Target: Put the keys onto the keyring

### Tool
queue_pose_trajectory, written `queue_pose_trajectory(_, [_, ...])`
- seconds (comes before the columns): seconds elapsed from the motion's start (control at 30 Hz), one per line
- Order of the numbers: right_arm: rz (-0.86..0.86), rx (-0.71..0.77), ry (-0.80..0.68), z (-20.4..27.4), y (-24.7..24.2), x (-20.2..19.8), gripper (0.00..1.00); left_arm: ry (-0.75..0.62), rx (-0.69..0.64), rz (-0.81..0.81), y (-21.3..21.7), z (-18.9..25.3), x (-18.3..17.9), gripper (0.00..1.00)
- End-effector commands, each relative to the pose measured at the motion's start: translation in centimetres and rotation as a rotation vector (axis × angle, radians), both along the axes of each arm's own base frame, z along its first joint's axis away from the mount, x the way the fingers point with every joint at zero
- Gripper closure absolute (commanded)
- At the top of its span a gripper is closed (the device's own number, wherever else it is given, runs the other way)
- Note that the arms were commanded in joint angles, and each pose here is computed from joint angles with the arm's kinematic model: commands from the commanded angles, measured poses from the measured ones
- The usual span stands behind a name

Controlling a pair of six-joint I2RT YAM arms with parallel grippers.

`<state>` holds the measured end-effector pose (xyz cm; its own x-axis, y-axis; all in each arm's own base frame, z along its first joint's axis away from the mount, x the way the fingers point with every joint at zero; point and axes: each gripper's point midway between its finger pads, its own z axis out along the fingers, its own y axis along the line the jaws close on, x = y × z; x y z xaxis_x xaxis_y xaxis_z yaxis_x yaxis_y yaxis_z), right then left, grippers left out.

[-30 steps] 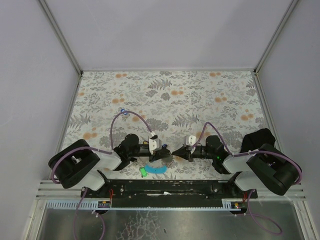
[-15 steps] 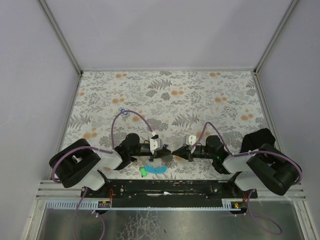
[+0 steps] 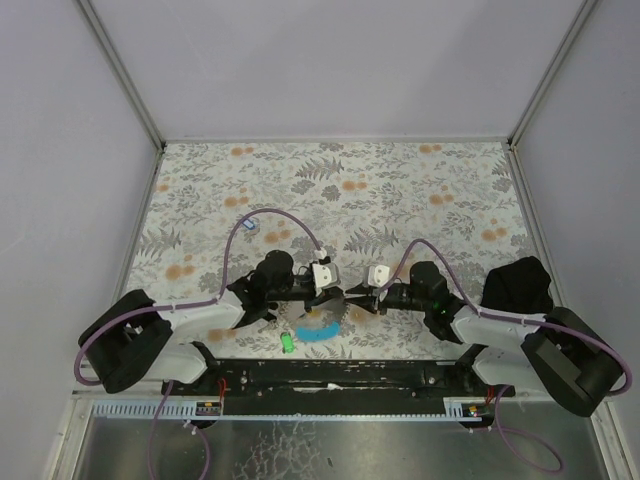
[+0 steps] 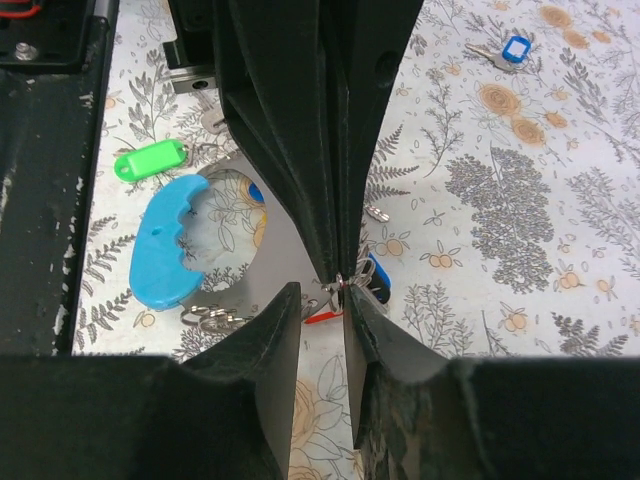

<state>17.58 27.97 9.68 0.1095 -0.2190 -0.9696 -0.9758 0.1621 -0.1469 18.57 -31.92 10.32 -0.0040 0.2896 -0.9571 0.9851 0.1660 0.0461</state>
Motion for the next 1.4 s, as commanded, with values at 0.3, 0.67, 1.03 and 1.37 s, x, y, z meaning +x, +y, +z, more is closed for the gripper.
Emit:
queue_pose_trajectory(0.3, [0.034,-0.048,-0.076,0.7,0.6,0.9,0.78,-0.027,0.056,-0.021,-0.1,0.4,0.0,1.00])
queue_pose_trajectory(0.67, [0.065,-0.011,-0.077,0.9,1.5,0.9,0.75,-0.025,0.038,-0.044,-0.3,0.6,-0.4,1.00])
queue_pose_trajectory(1.03, [0.097,0.010,-0.071,1.0,2.1,0.8,0.79,-0.009,0.051,-0.063,-0.6,0.1,-0.7,1.00])
queue_pose_trajectory(1.37, [0.088,0.022,-0.074,1.0,1.9,0.6,1.00,-0.019,-0.012,-0.005,0.0,0.6,-0.6,0.96])
